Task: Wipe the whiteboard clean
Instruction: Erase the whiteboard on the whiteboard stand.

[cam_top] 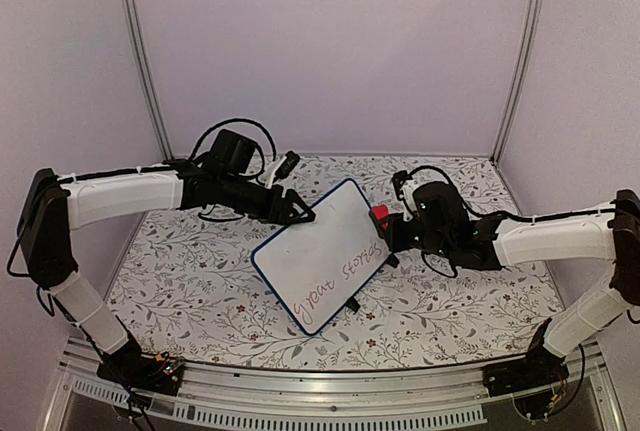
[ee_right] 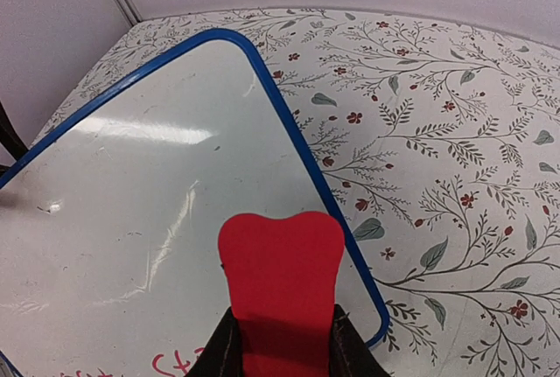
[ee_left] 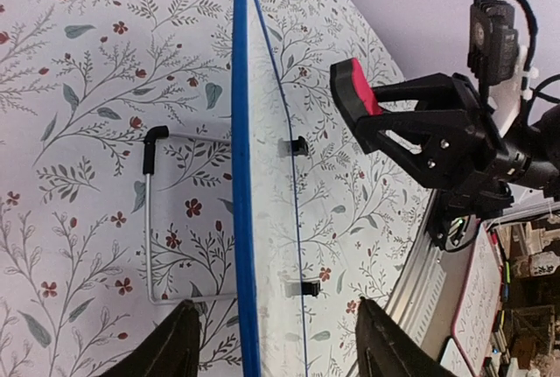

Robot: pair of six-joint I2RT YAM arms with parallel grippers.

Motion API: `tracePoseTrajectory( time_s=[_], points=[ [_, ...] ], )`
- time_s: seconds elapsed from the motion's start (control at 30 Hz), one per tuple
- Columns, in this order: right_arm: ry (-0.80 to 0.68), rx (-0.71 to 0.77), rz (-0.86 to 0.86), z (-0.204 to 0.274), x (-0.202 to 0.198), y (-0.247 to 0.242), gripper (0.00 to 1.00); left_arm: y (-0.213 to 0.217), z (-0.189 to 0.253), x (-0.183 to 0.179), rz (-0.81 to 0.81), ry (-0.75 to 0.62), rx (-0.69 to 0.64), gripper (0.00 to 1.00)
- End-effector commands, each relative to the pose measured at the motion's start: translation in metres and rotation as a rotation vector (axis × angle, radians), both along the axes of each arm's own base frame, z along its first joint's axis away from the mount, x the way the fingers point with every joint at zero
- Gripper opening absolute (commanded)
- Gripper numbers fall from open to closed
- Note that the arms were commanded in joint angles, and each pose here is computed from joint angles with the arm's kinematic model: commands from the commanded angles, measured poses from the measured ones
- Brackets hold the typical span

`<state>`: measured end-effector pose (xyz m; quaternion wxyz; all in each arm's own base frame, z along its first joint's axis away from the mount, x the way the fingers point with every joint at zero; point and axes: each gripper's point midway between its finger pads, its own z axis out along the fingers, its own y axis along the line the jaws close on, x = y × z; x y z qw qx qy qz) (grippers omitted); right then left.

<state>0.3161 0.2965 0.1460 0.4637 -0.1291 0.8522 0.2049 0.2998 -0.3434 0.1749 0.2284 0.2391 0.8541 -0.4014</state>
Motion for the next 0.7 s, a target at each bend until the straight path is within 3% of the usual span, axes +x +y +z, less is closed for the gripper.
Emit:
tracePoseTrajectory(
  time_s=[0.0, 0.17, 0.3, 0.37, 0.67],
  points=[
    [0.005, 0.004, -0.003, 0.003, -0.01, -0.007, 0.23, -0.003, 0.019, -0.004, -0.008, -0.06, -0.031, 0.63],
    [0.006, 0.011, -0.008, 0.002, -0.018, -0.016, 0.23, 0.0, 0.024, -0.002, 0.004, -0.087, -0.027, 0.7],
    [0.008, 0.008, 0.009, 0.003, -0.024, -0.014, 0.23, 0.009, 0.034, 0.003, 0.056, -0.114, 0.003, 0.86],
    [0.002, -0.002, 0.013, 0.004, -0.026, -0.013, 0.23, 0.012, 0.045, 0.004, 0.079, -0.111, 0.007, 0.99],
    [-0.027, 0.0, 0.017, 0.015, -0.029, -0.014, 0.23, 0.039, 0.043, -0.026, 0.111, -0.059, 0.042, 1.0]
  ],
)
